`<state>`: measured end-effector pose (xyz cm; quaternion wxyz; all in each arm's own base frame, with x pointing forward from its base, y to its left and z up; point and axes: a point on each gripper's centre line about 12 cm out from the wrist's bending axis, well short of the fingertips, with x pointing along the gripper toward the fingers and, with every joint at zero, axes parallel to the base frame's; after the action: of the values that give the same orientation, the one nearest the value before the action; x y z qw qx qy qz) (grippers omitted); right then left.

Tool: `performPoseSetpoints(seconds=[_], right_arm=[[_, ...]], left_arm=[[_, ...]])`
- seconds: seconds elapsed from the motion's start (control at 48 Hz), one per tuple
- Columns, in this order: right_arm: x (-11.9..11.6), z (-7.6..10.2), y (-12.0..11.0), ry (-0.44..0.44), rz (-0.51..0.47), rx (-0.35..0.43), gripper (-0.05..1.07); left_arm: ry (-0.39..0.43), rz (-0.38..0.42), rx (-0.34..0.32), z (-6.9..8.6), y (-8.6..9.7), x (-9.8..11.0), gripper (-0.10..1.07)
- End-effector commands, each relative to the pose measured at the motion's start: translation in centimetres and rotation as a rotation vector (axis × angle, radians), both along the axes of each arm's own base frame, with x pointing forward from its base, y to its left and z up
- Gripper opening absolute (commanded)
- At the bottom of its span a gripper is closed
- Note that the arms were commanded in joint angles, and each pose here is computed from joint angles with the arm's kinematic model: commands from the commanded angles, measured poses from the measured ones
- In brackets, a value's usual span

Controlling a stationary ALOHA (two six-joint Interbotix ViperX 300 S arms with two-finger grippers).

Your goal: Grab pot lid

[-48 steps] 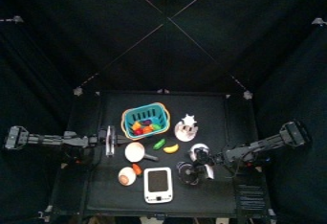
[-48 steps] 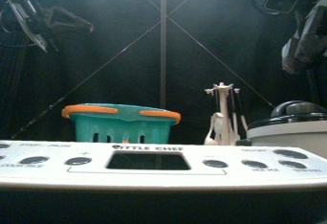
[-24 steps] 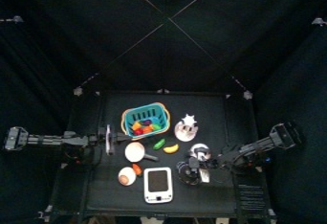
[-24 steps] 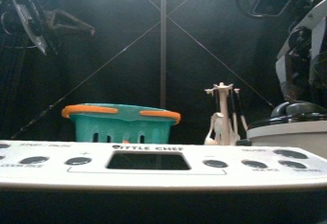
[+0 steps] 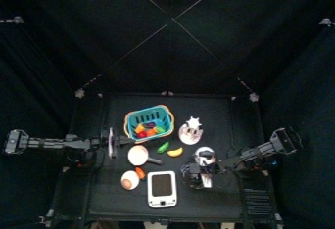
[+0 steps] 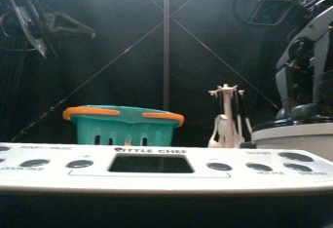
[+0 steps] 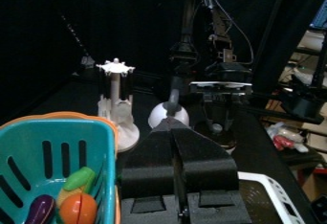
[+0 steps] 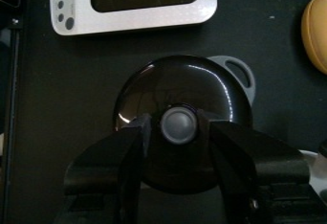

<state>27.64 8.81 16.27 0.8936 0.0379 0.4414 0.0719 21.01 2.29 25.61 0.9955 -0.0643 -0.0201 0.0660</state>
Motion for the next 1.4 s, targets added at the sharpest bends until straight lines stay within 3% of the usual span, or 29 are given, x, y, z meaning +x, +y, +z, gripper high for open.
performPoseSetpoints(seconds=[0.0, 0.354, 1.375], right_arm=[[0.5, 1.0, 0.3, -0.036, 0.005, 0.012, 0.79], [0.4, 0.8, 0.2, -0.030, 0.003, 0.011, 0.56], [1.4, 1.8, -0.8, -0.055, -0.048, 0.028, 0.56]], left_arm=[[-0.021, -0.002, 0.004, 0.6, 0.0, 0.2, -0.04], [-0.023, -0.002, 0.004, 0.7, 0.0, 0.2, -0.04], [-0.015, 0.000, 0.006, 0.5, 0.0, 0.1, -0.04]])
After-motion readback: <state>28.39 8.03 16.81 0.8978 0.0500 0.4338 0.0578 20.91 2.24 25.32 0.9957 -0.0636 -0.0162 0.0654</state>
